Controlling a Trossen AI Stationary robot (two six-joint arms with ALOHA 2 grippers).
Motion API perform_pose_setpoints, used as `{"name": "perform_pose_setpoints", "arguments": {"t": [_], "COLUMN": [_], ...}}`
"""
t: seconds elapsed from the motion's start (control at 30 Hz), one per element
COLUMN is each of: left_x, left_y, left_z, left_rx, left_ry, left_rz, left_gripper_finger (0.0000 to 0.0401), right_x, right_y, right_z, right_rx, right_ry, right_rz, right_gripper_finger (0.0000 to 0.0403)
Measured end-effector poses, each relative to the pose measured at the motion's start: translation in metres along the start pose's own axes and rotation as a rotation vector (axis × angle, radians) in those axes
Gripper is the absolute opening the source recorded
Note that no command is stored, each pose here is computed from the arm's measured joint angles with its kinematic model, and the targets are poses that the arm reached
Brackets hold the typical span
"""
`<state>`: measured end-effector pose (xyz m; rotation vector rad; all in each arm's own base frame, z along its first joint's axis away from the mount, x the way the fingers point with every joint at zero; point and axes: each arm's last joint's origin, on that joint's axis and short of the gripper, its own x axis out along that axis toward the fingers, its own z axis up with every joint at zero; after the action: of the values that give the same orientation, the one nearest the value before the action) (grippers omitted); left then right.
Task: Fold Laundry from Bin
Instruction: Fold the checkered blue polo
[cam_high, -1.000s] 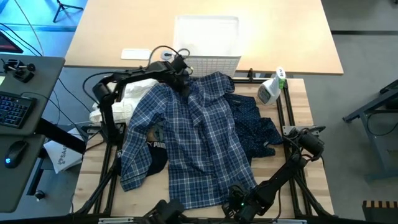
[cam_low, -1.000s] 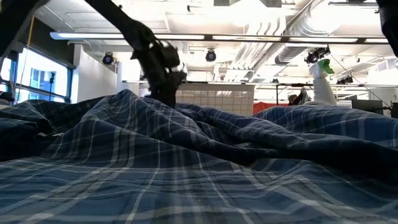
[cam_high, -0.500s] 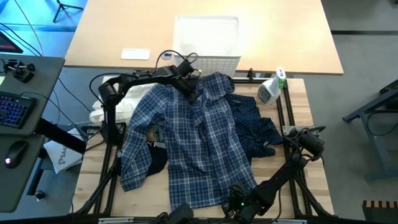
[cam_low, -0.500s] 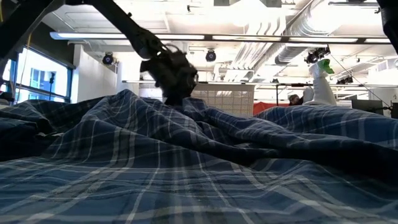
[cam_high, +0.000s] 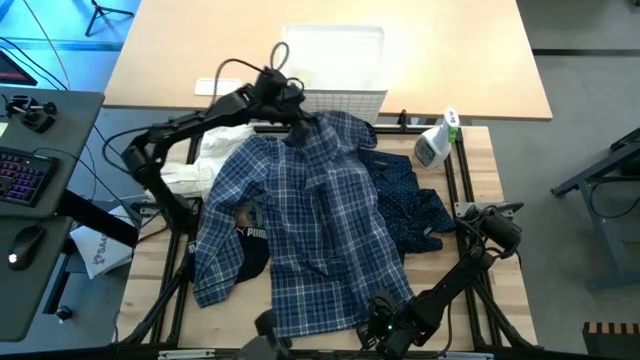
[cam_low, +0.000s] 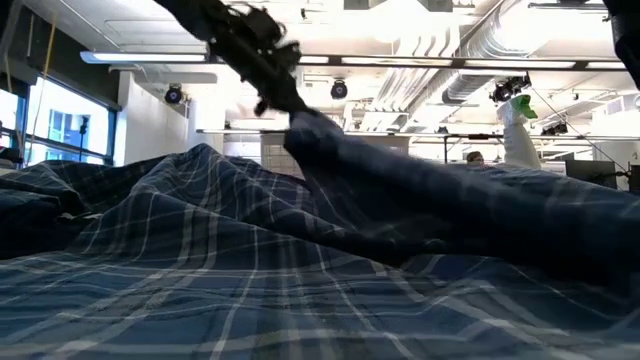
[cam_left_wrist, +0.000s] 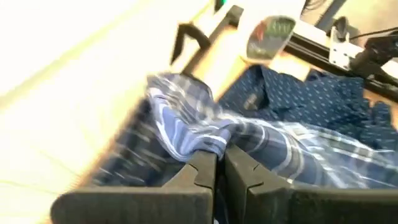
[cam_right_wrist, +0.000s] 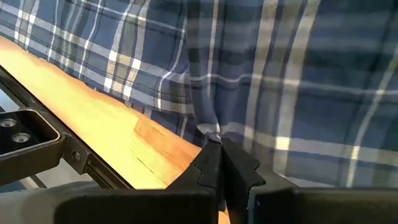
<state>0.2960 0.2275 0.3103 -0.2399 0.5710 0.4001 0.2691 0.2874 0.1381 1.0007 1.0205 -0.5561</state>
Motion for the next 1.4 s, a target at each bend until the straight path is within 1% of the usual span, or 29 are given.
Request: {"name": "perform_pose_setpoints", "arguments": {"t": [0.1, 0.17, 0.27, 0.37, 0.43, 0.5, 0.6, 0.77, 0.87, 1.03, 1.17, 1.23, 1.3, 1.4], "left_x": [-0.017, -0.023, -0.025, -0.020, -0.015, -0.009, 0.002, 0.020, 0.024, 0.030, 0.037, 0.040, 0.043, 0.042], "left_y": [0.002, 0.005, 0.009, 0.014, 0.015, 0.017, 0.020, 0.024, 0.025, 0.023, 0.026, 0.028, 0.029, 0.030], "left_z": [0.008, 0.011, 0.012, 0.009, 0.005, 0.000, -0.008, -0.022, -0.030, -0.038, -0.045, -0.049, -0.051, -0.051], "left_rx": [0.051, 0.074, 0.075, 0.076, 0.084, 0.096, 0.105, 0.090, 0.096, 0.125, 0.119, 0.121, 0.142, 0.155], "left_ry": [-0.055, -0.076, -0.084, -0.062, -0.033, 0.006, 0.064, 0.163, 0.230, 0.303, 0.353, 0.384, 0.401, 0.402], "left_rz": [0.050, 0.066, 0.081, 0.090, 0.095, 0.094, 0.086, 0.075, 0.098, 0.106, 0.120, 0.151, 0.174, 0.207], "left_gripper_finger": [0.0001, 0.0000, 0.0000, 0.0000, 0.0000, 0.0000, 0.0000, 0.0000, 0.0000, 0.0000, 0.0000, 0.0000, 0.0000, 0.0000], "right_x": [0.000, -0.004, -0.015, -0.030, -0.038, -0.040, -0.029, -0.009, -0.001, 0.008, 0.012, 0.013, 0.014, 0.009], "right_y": [0.003, 0.013, 0.029, 0.041, 0.045, 0.045, 0.037, 0.027, 0.023, 0.009, 0.002, 0.000, 0.002, 0.010], "right_z": [0.004, 0.007, 0.011, 0.012, 0.014, 0.015, 0.013, 0.009, 0.007, 0.003, 0.004, 0.005, 0.007, 0.009], "right_rx": [-0.006, -0.031, -0.081, -0.120, -0.135, -0.145, -0.128, -0.092, -0.083, -0.095, -0.103, -0.104, -0.092, -0.071], "right_ry": [-0.008, -0.007, -0.007, -0.021, -0.057, -0.092, -0.086, -0.048, -0.016, 0.033, 0.036, 0.034, 0.041, 0.053], "right_rz": [0.006, 0.031, 0.058, 0.041, 0.025, 0.022, 0.033, 0.128, 0.175, 0.139, 0.117, 0.108, 0.123, 0.200], "right_gripper_finger": [0.0000, 0.0000, 0.0000, 0.0000, 0.0000, 0.0000, 0.0000, 0.0000, 0.0000, 0.0000, 0.0004, 0.0013, 0.0032, 0.0076]}}
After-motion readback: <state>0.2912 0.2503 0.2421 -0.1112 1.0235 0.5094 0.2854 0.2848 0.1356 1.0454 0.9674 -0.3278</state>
